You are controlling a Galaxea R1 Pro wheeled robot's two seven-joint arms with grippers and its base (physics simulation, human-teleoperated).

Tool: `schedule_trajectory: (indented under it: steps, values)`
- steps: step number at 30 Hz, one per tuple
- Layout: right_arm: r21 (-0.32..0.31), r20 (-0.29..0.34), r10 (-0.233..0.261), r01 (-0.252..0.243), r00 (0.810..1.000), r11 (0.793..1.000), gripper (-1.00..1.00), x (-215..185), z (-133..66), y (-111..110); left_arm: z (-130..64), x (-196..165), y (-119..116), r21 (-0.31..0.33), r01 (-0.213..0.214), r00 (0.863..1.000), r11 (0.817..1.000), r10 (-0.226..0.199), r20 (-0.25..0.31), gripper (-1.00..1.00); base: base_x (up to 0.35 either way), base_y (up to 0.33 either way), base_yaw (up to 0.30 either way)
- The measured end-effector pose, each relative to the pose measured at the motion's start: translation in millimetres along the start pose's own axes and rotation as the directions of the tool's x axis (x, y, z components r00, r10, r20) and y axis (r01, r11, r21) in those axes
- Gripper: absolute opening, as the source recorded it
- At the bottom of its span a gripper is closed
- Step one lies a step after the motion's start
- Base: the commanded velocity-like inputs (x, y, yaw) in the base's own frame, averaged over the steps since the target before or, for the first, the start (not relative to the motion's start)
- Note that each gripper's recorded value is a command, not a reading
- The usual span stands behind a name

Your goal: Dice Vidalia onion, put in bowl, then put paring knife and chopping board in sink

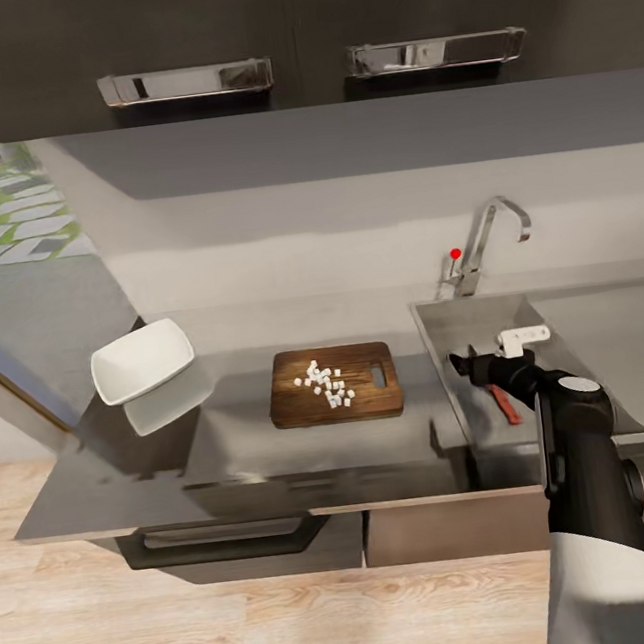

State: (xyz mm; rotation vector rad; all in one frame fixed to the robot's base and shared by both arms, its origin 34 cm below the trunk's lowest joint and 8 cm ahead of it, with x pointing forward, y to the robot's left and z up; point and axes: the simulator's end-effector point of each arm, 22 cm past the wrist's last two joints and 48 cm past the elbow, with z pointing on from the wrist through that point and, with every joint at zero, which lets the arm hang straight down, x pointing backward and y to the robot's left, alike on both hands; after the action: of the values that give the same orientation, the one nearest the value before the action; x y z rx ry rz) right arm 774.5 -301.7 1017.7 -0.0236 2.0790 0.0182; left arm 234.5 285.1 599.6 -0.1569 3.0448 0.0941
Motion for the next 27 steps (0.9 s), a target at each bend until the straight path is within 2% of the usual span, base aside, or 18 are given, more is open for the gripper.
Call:
schedule_trajectory:
  steps: [9, 20, 27]
  values:
    - [-0.002, -0.009, 0.002, -0.002, 1.0, 1.0, 1.0, 4, 1.5, 0, -0.1, -3, -1, 0.002, 0.0, 1.0, 1.0, 0.0, 0.006, 1.0, 0.0, 0.25, 0.0]
    - [-0.005, -0.022, 0.004, -0.004, 1.0, 1.0, 1.0, 9, 3.9, 1, -0.8, -19, -5, 0.011, -0.002, 0.999, 1.0, 0.002, 0.044, 1.0, 0.0, 0.017, 0.0]
    - [-0.008, -0.033, 0.007, -0.007, 0.999, 1.0, 1.0, 14, 6.0, 2, -0.8, -20, -4, 0.01, -0.002, 0.999, 1.0, 0.002, 0.049, 1.0, 0.0, 0.0, 0.0]
